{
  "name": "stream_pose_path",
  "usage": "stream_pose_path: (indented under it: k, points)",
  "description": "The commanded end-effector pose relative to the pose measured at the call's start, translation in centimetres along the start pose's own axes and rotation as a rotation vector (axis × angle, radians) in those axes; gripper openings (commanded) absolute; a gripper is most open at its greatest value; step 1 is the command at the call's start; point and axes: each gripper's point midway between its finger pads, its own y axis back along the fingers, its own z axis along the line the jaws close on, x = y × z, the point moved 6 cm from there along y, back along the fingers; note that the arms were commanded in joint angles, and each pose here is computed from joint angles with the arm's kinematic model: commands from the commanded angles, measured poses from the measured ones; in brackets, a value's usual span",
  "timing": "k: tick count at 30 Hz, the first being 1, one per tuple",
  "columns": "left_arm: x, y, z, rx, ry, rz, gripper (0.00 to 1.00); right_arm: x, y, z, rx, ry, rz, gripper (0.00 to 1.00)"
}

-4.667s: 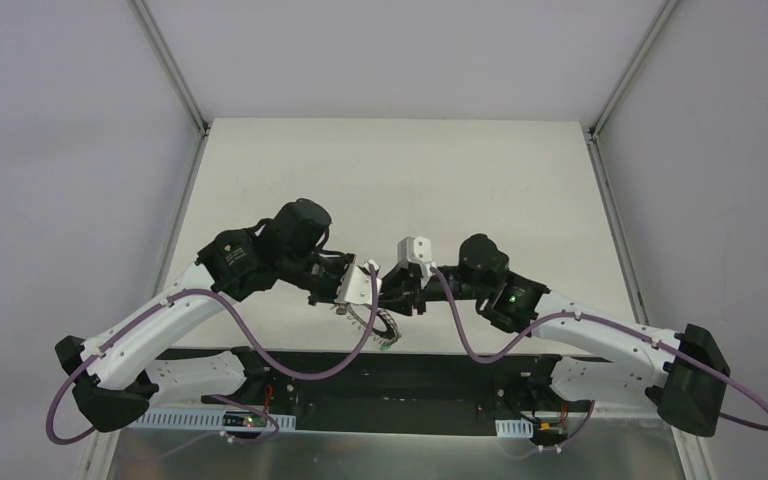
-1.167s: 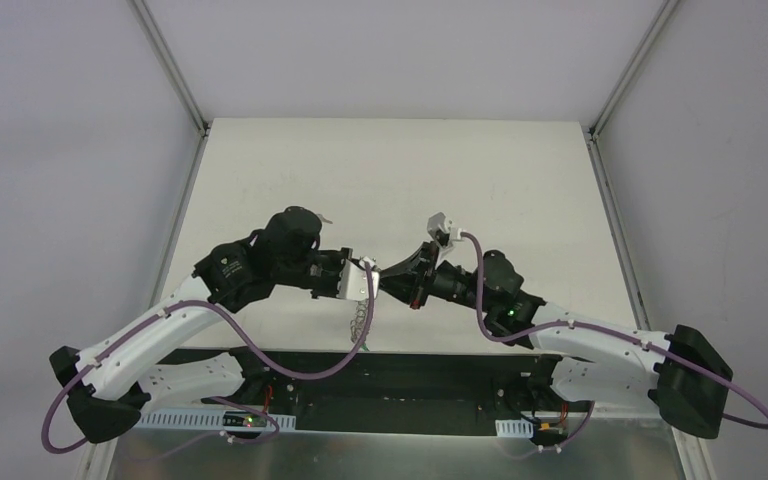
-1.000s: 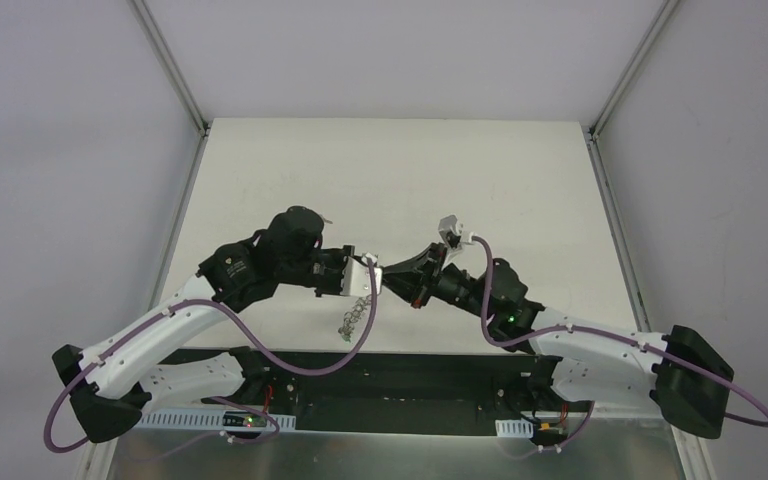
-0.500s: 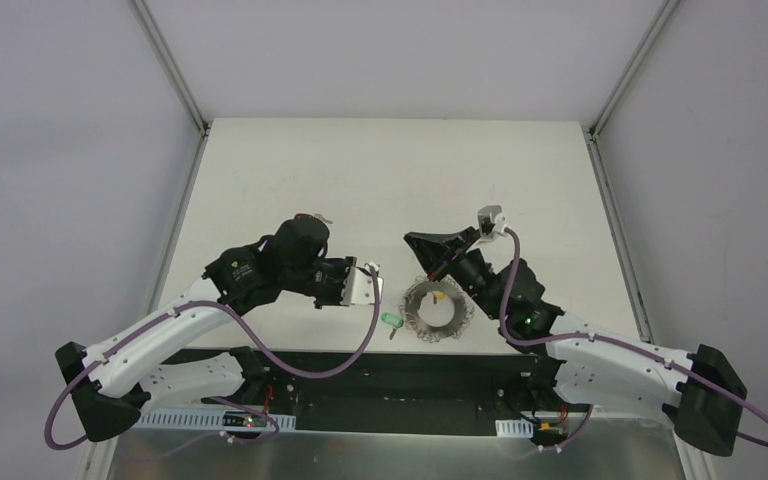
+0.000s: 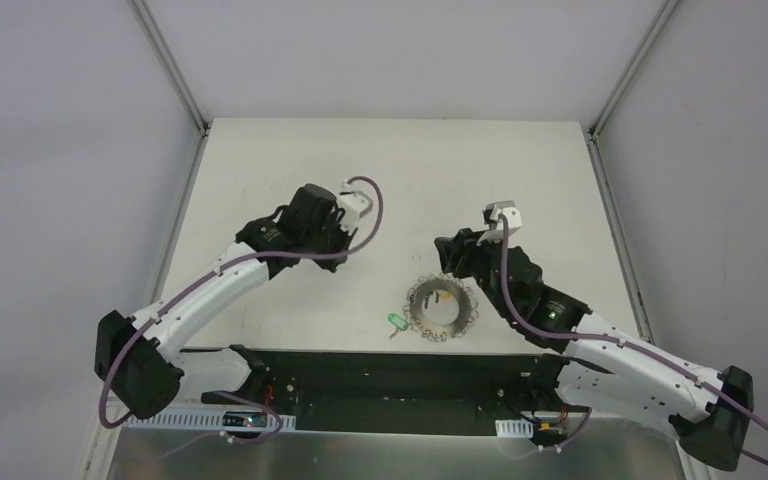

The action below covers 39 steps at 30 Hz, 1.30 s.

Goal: Remove the keys from the keyring

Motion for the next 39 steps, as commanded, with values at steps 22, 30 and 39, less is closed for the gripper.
stream_pose_path:
  k: [22,30,39]
  points:
    - [0.6,-0.2,14.1,-0.421,1.020,-0.084,0.99,-0.2,3.3,-2.0,0.145,-0.171,0.161,0.99]
    - [-1.7,7.2,13.1,-0.533,0.939,-0.341,0.99,-3.7,3.5,-1.2,0.148,0.022,0.238,0.99]
    - [-2.5,10.9,10.2,-0.587,0.767,-0.545,0.99,-10.6,4.6,-1.5,0.213,0.010,-0.023,0.99]
